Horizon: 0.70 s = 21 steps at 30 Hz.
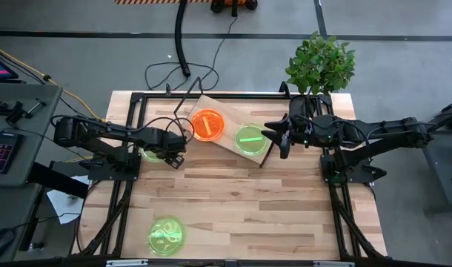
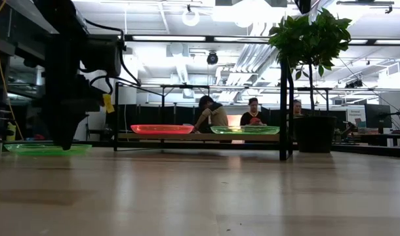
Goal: Place and stack plates onto a shelf
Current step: Stack the top green plate on top of the green plate on the shelf
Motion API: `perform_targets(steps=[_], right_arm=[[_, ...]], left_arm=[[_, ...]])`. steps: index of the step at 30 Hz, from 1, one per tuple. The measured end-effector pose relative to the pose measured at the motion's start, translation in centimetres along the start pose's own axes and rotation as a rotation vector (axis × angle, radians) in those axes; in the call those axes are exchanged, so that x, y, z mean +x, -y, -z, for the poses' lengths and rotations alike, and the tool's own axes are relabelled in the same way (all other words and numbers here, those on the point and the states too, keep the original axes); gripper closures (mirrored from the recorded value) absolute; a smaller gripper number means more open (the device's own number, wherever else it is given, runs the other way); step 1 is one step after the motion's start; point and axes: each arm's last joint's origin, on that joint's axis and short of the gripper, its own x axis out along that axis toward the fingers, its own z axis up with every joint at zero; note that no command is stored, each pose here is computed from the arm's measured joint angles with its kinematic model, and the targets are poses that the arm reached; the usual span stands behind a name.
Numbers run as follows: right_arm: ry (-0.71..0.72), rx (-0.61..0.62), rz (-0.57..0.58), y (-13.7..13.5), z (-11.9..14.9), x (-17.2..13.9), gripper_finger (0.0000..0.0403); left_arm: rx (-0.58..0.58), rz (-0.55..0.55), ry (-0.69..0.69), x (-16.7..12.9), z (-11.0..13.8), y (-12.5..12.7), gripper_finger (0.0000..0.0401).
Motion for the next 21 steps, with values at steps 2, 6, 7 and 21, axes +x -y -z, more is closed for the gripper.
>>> perform_targets(steps=[2,6,7,21], right_arm=[[0.000,0.032,0.001,0.0,0.0,0.0,0.0247],[0.000,0.040,0.001,0.0,0.0,0.0,0.0247],[0.000,0.039,0.001,0.0,0.0,0.0,0.0247],[0.004,0.015,-0.002,0.0,0.0,0.0,0.0247]], left_arm=[[0.013,-0.003,-0.012,0.1,0.0,0.0,0.0263],[0.036,-0.039,-0.050,0.9,0.1,0.2,0.0263],[0.039,-0.043,-0.055,1.0,0.0,0.3,0.0263],[0.065,-0.066,-0.031,1.0,-0.3,0.6,0.0387]])
